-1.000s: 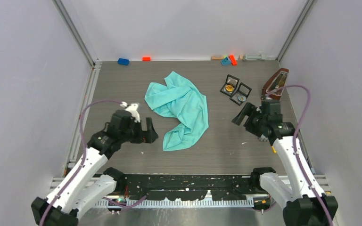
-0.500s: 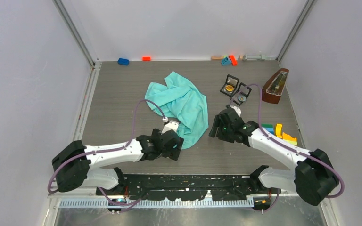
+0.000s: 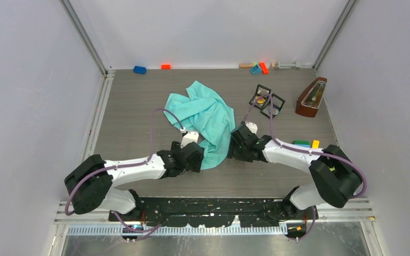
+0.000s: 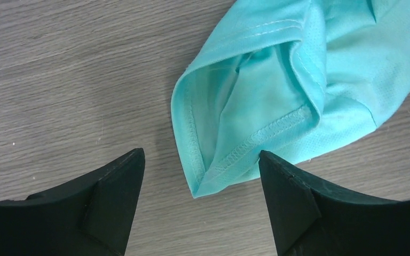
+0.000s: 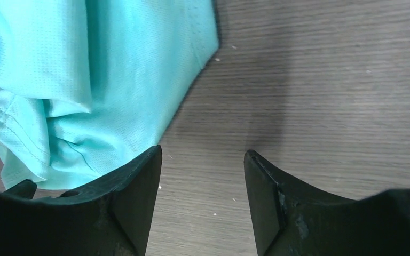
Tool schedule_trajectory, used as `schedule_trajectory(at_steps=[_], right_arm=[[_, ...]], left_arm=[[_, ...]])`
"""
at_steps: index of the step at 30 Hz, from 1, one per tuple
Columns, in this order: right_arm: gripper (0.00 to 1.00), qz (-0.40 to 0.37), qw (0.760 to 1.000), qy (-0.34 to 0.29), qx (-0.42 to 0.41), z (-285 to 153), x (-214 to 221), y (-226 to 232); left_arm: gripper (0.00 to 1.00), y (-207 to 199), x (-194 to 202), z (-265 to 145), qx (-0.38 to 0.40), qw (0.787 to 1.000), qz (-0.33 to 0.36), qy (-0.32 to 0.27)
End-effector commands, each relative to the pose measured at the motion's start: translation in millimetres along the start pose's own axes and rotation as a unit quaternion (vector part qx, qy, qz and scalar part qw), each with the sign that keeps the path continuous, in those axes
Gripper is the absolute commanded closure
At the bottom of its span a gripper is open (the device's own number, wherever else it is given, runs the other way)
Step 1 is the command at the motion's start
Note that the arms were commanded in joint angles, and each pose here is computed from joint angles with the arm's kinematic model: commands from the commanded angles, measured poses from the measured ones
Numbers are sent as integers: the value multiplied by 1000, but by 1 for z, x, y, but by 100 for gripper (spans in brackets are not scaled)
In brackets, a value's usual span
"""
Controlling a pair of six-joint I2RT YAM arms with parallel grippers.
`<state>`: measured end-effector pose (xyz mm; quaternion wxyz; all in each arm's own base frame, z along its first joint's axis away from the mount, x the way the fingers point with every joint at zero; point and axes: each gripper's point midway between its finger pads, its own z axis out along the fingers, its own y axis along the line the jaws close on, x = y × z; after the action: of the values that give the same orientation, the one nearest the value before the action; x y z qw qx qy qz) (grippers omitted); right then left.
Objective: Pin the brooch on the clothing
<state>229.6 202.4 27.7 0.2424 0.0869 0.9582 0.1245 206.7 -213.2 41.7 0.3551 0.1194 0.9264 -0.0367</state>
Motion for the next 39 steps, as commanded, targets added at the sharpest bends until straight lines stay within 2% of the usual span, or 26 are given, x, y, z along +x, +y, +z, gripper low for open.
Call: schedule_trajectory(at_steps=[1, 5, 7, 10, 12, 15, 22, 23, 24, 26, 29, 32, 35, 39], right_arm=[[38, 7, 999, -45, -27, 1, -25, 31], [40, 2, 999, -47, -28, 3, -21, 38], [42, 4, 998, -52, -29, 1, -21, 39], [43, 6, 998, -62, -25, -6, -23, 33], [44, 6, 997, -77, -15, -15, -27, 25], [44, 6, 994, -107, 7, -36, -37, 8], [41, 17, 980, -183, 73, -102, -59, -44], [41, 23, 979, -189, 75, -109, -60, -48], [41, 29, 976, -201, 76, -121, -62, -55], [37, 42, 973, -215, 69, -139, -63, -63], [32, 57, 970, -230, 56, -156, -63, -71], [26, 64, 967, -240, 49, -166, -63, -78], [24, 59, 970, -232, 51, -168, -60, -79], [23, 48, 979, -192, 58, -151, -45, -76]], left_arm=[[23, -4, -8, 12, 17, 999, -42, -14], [37, -1, 0, 22, 14, 999, -45, 4], [49, -8, 3, 26, 30, 999, -40, 8], [80, -25, 11, 31, 66, 997, -40, 28], [97, -51, 13, 29, 117, 992, -39, 31], [100, -107, 4, 15, 212, 977, -26, 3], [100, -250, -20, -46, 353, 932, 69, -51], [99, -261, -22, -52, 361, 927, 79, -58], [94, -267, -23, -55, 365, 925, 83, -61], [76, -270, -27, -58, 368, 924, 77, -64], [44, -258, -36, -71, 367, 924, 69, -80], [24, -227, -44, -79, 333, 936, 61, -99], [15, -178, -45, -75, 267, 958, 50, -96], [13, -104, -46, -55, 183, 980, -9, -73]])
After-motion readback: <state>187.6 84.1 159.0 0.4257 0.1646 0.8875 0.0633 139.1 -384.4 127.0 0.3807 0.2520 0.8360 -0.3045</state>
